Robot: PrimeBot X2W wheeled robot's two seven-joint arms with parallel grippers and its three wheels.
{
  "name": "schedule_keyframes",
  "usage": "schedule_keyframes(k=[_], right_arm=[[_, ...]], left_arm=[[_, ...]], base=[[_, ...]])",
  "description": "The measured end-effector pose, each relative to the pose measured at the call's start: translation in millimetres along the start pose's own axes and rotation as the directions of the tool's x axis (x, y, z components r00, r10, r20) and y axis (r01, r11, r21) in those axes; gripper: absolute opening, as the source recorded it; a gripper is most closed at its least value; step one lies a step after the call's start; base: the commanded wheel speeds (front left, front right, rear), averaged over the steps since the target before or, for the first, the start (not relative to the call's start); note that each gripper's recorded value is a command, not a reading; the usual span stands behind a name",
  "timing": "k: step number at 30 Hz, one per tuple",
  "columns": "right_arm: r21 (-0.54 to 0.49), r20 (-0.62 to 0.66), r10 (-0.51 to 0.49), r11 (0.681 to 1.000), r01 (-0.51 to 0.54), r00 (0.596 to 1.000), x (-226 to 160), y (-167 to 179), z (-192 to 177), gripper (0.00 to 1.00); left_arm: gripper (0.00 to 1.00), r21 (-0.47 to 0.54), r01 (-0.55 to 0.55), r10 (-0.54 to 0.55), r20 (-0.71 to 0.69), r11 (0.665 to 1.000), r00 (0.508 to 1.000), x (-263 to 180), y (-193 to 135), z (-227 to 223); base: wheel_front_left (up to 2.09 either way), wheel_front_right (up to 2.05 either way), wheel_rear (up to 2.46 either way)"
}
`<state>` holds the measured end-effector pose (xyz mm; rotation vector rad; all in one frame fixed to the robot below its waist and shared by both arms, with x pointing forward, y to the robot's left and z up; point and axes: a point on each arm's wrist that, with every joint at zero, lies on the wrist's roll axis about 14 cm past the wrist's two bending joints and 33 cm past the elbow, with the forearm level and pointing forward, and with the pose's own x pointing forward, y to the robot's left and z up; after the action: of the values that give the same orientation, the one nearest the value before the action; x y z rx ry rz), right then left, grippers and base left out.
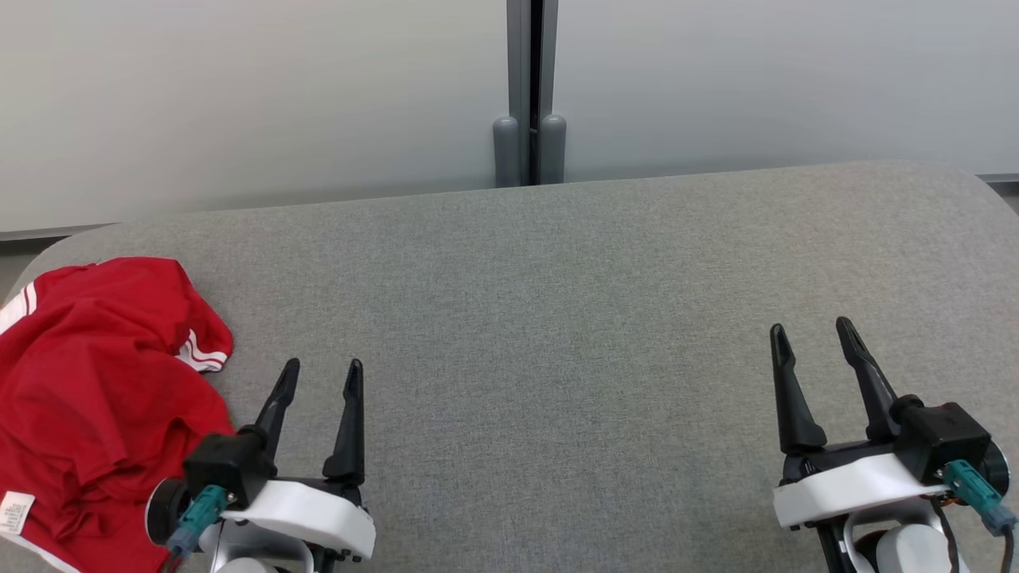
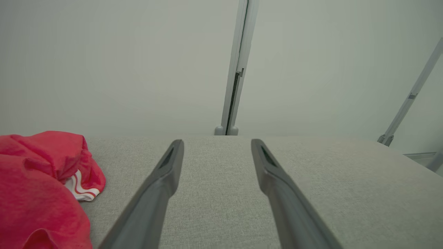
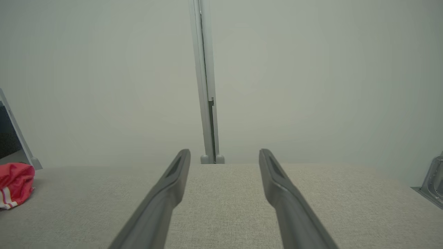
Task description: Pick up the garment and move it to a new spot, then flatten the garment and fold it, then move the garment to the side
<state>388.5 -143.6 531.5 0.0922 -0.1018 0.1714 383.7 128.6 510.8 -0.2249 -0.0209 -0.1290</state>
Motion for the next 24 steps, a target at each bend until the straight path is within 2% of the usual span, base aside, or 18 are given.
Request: schedule_keyframes(k=[5, 12, 15, 17, 24], right_arm=[[-0.039, 0.003, 0.004, 0.999, -0.004, 1.0, -0.1, 0.0, 0.0, 1.0], [-0.059, 0.015, 0.006, 0.998, -0.005, 1.0, 0.5, -0.4, 1.2, 1.0], [-0.035, 0.022, -0.005, 0.999, 0.006, 1.0, 0.2, -3.3, 2.0, 1.0], [0.038, 0.028, -0.026, 0.999, 0.025, 0.999, -0.8, -7.1, 1.3, 1.0], [0.112, 0.009, -0.029, 0.993, 0.027, 1.0, -4.1, -4.1, -8.1, 1.0]], left_arm=[[1.0, 0.066, -0.005, 0.005, -0.004, 0.998, 1.0, -0.3, 0.8, -2.9], [1.0, 0.062, -0.031, 0.03, 0.026, 0.998, 0.999, 0.8, 3.6, 3.2], [1.0, 0.025, -0.053, 0.051, 0.046, 0.998, 0.998, 1.3, 7.3, 8.1], [1.0, 0.016, -0.057, 0.056, 0.057, 0.998, 0.997, 0.9, 10.5, 10.7], [1.0, -0.02, -0.052, 0.052, 0.029, 0.998, 0.998, -5.0, 14.7, -1.4]], base=[[0.0, 0.0, 0.0], [0.0, 0.0, 0.0], [0.0, 0.0, 0.0], [0.0, 0.0, 0.0], [0.0, 0.0, 0.0]])
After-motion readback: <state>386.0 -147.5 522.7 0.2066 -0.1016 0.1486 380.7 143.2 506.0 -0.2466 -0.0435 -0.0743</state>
